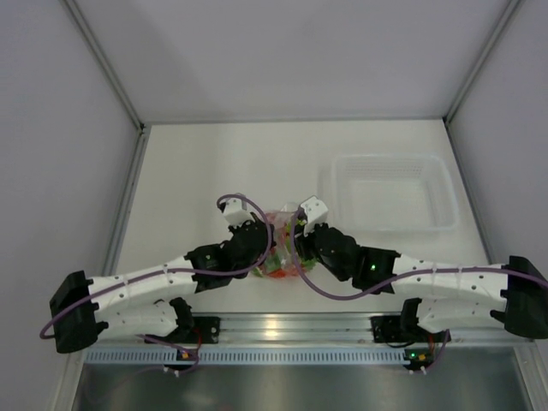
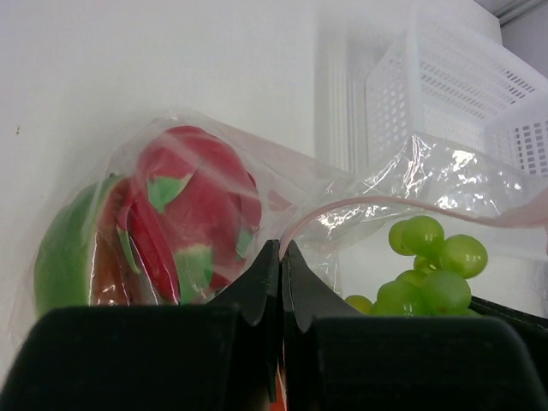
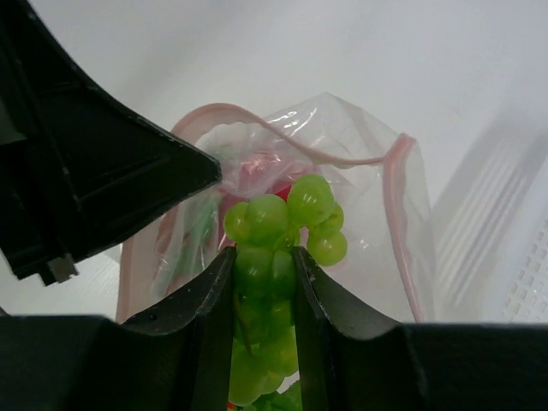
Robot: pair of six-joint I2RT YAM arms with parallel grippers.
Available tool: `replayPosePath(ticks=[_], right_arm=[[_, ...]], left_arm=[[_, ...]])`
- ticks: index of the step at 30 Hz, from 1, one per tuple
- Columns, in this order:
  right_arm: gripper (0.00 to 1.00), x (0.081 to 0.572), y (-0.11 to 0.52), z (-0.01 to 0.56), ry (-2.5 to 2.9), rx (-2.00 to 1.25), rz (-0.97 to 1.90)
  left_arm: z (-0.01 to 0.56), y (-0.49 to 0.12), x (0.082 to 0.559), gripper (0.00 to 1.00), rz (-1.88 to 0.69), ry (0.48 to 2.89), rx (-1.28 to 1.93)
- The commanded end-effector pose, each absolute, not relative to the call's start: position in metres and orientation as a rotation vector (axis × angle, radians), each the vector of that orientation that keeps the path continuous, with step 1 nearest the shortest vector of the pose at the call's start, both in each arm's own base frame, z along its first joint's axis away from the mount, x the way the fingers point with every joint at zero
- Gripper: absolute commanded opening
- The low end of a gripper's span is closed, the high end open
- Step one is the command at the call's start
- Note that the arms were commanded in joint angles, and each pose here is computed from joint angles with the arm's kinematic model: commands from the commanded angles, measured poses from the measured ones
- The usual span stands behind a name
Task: Open the zip-top bag and remove the fake food
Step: Pick up the fake fruit from the zipper food storage bag.
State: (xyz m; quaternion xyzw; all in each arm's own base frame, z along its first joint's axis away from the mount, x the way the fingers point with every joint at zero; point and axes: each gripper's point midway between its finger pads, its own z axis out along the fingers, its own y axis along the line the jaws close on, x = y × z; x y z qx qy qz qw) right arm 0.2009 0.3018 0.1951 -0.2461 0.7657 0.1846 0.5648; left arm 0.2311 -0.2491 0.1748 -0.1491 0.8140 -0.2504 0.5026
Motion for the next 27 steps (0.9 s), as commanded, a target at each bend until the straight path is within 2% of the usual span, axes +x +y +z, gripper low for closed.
replayPosePath(ticks=[1, 27], right_arm=[[0.05, 0.188, 0.32, 0.24, 1.667, -0.581, 0.593], [0.06, 0.208, 0.312, 0.34, 1.532, -0.423, 0.56]], left_arm=[[0.186, -0.256, 0.235, 0.0, -0.621, 1.954, -0.369], [0.188, -0.252, 0.234, 0.0, -0.615, 1.945, -0.356]])
